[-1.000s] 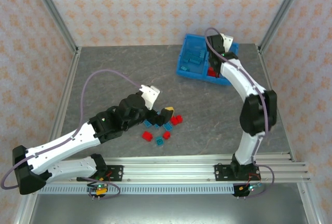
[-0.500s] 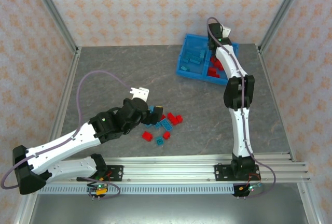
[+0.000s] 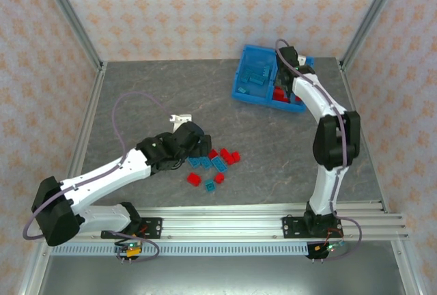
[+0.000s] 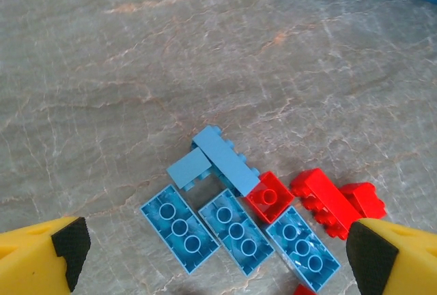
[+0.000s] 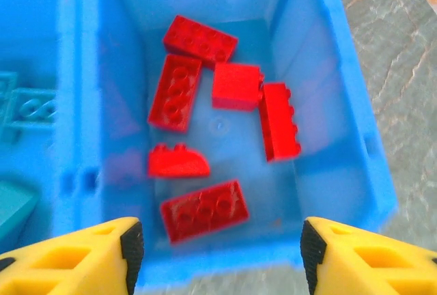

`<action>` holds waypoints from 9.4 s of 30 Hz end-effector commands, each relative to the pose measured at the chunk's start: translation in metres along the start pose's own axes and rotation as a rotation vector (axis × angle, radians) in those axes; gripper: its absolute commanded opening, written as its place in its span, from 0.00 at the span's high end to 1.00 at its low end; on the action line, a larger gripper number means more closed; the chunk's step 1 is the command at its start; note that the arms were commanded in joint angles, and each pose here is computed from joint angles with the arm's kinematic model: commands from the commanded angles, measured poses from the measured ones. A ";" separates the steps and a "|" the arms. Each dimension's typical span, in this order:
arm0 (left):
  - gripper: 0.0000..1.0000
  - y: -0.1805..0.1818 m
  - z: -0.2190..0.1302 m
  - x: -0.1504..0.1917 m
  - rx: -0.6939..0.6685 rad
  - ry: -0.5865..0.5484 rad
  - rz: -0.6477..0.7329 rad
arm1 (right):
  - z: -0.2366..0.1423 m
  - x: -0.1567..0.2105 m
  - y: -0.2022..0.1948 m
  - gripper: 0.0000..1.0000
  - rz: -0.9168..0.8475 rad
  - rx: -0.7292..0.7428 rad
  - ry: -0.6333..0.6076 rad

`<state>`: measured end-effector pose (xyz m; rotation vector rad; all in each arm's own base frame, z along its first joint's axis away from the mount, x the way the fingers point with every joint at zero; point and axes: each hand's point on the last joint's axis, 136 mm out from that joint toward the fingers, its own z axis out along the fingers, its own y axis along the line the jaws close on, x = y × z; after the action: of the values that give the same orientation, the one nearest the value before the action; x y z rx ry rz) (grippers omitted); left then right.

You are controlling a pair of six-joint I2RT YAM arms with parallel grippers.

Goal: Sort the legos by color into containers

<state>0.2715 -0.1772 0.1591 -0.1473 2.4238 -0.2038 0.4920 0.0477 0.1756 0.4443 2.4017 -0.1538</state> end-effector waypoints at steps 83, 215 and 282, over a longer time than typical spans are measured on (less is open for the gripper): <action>0.73 -0.165 0.129 -0.198 0.182 -0.261 -0.055 | -0.239 0.164 -0.040 0.24 0.140 -0.470 0.059; 0.41 -0.234 0.041 -0.244 0.410 -0.309 0.151 | -0.256 0.204 -0.010 0.18 0.036 -0.677 0.120; 0.00 0.001 -0.095 0.077 0.589 -0.379 1.137 | -0.157 0.059 0.139 0.74 -0.283 -0.240 -0.250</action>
<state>0.1400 -0.1803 0.1754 1.3208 1.6716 -0.3612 0.3755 0.2691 0.2545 -0.0436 2.2513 0.2306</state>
